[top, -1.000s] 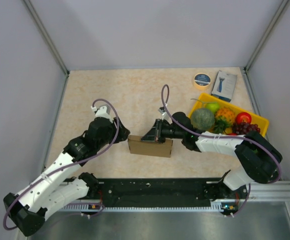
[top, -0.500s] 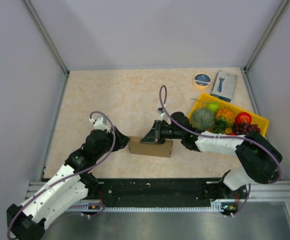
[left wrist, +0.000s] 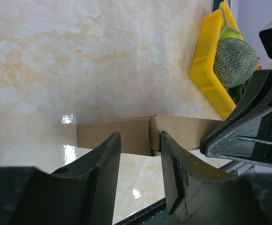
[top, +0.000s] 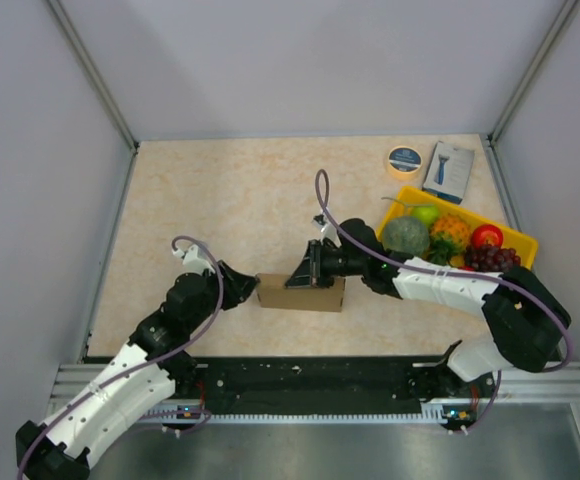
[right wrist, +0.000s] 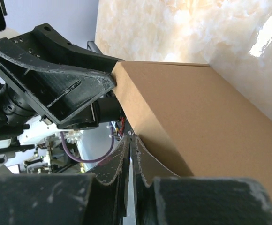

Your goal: Fold the paper box

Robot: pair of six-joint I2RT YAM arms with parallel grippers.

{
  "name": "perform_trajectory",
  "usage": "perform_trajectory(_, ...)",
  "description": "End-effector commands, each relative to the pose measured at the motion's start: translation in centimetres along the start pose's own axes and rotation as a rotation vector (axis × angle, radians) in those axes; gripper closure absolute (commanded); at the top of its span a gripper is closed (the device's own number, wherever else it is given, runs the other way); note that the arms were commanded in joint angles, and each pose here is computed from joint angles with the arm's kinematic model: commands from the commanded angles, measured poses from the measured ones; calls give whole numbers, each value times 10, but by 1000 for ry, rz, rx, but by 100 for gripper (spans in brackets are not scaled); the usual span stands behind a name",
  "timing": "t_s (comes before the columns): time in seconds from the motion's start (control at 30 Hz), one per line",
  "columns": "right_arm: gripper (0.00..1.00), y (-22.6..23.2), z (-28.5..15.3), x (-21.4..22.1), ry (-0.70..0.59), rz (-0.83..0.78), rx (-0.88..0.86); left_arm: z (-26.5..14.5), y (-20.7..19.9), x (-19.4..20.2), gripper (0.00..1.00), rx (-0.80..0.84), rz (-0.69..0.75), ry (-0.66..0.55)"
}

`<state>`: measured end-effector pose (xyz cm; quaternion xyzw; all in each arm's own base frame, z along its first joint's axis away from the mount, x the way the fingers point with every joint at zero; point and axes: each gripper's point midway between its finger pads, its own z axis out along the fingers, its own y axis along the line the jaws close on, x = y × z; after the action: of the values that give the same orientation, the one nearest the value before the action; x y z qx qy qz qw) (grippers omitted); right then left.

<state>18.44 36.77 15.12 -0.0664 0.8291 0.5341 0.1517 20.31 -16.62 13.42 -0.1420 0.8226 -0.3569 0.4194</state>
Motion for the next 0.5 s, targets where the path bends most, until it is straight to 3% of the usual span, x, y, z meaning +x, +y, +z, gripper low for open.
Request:
perform_trajectory(0.0, 93, 15, -18, -7, 20, -101, 49, -2, 42, 20, 58, -132, 3, 34)
perform_trajectory(0.23, 84, 9, -61, -15, -11, -116, 66, -6, 40, 18, 59, -123, 22, 30)
perform_trajectory(0.47, 89, -15, -77, -9, -31, -62, 54, -4, 30, 19, 60, -85, 23, 50)
